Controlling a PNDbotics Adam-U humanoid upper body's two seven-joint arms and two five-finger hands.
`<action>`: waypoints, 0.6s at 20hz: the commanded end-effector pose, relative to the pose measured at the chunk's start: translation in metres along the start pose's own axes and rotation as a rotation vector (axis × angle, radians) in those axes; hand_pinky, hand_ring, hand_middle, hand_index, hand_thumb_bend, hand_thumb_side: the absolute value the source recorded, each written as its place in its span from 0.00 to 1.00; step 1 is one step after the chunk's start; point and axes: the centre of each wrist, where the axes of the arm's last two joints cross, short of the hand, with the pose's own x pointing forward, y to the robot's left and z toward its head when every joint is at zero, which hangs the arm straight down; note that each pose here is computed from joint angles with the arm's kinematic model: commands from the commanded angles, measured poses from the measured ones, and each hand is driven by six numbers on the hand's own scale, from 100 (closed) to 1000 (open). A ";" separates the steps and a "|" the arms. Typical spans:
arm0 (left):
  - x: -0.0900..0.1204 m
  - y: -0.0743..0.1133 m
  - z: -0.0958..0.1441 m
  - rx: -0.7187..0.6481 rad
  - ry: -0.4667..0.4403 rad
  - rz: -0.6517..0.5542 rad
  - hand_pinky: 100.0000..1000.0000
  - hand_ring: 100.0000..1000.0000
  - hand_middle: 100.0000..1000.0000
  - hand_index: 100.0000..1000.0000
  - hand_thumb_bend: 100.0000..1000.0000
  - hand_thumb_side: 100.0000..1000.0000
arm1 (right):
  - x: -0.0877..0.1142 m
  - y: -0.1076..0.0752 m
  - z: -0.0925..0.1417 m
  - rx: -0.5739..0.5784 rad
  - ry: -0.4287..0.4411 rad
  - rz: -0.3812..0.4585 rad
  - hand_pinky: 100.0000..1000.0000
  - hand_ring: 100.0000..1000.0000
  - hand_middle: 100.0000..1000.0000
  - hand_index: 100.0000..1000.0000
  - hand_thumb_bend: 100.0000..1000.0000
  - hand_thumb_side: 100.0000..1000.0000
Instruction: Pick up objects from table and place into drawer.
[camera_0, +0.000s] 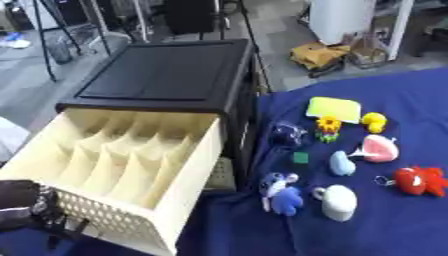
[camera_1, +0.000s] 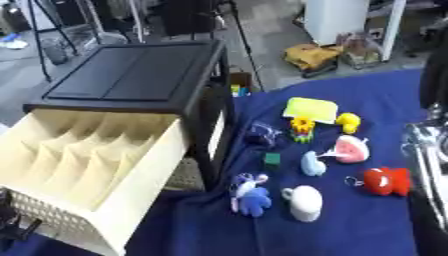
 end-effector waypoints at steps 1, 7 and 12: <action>-0.001 -0.003 0.000 -0.033 0.009 0.006 0.00 0.07 0.17 1.00 0.40 0.59 | 0.006 -0.003 -0.009 -0.003 -0.039 0.008 0.70 0.79 0.63 0.67 0.04 1.00; -0.001 -0.001 0.002 0.021 0.028 -0.006 0.00 0.08 0.16 1.00 0.33 0.58 | 0.006 -0.003 -0.009 -0.004 -0.038 0.007 0.70 0.79 0.63 0.66 0.04 1.00; -0.001 -0.001 0.001 0.039 0.022 -0.003 0.00 0.07 0.16 1.00 0.30 0.59 | 0.006 -0.003 -0.009 -0.007 -0.040 0.005 0.70 0.79 0.63 0.66 0.04 1.00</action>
